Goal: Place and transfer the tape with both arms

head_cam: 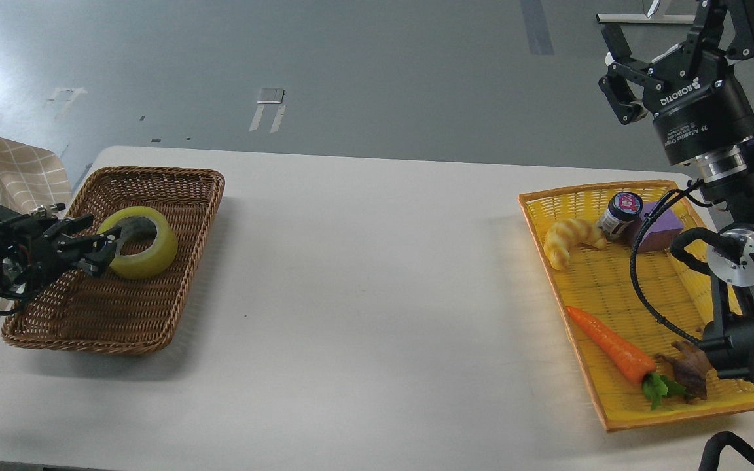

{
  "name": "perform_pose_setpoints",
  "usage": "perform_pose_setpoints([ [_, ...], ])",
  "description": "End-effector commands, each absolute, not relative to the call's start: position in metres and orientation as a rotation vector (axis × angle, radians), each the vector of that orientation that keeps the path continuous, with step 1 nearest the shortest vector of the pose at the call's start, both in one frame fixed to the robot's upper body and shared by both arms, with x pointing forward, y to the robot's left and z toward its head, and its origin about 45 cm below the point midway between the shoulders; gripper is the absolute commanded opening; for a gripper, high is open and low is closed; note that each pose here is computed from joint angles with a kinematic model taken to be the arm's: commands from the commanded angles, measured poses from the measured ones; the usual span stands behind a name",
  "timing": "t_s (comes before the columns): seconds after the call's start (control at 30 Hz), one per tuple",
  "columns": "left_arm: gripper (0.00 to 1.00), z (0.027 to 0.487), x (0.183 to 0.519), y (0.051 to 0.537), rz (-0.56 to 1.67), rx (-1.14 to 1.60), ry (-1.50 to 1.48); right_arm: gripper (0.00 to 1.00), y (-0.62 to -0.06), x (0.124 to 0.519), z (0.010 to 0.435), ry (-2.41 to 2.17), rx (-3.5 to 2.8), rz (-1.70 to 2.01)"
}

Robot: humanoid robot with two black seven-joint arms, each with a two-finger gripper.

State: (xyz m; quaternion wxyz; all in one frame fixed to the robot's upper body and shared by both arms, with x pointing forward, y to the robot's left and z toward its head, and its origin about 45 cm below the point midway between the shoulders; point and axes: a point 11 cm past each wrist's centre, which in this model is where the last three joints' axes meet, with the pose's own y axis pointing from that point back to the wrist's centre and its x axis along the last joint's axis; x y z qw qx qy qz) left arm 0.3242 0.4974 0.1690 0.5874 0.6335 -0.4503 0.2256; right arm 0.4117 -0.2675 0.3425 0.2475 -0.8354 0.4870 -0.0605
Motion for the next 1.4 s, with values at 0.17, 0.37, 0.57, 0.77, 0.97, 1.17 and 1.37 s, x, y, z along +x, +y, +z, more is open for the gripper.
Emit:
perform_pose_setpoints([
  [0.17,0.72,0.176,0.328,0.504,0.564,1.48,-1.095,1.0,-0.267,0.411,0.342,1.328,-2.277,-0.162],
  [0.37,0.73,0.195,0.341,0.5,0.699,1.391,-1.097,1.0,-0.268,0.412,0.341,1.332,-2.278,-0.16],
  [0.57,0.79,0.217,0.36,0.485,0.811,1.234,-1.094,1.0,-0.268,0.412,0.342,1.329,-2.277,-0.163],
  [0.77,0.97,0.242,0.401,0.45,1.183,0.883,-0.884,1.0,-0.269,0.412,0.343,1.33,-2.283,-0.17],
  [0.97,0.98,0.273,0.422,0.442,1.41,0.569,-0.644,1.0,-0.261,0.413,0.344,1.308,-2.298,-0.171],
  [1.17,0.98,0.301,0.446,0.404,1.385,0.265,-0.428,1.0,-0.242,0.412,0.342,1.257,-2.358,-0.168],
  [1.37,0.98,0.333,0.451,0.354,1.177,-0.024,-0.247,1.0,-0.243,0.413,0.344,1.257,-2.358,-0.176],
])
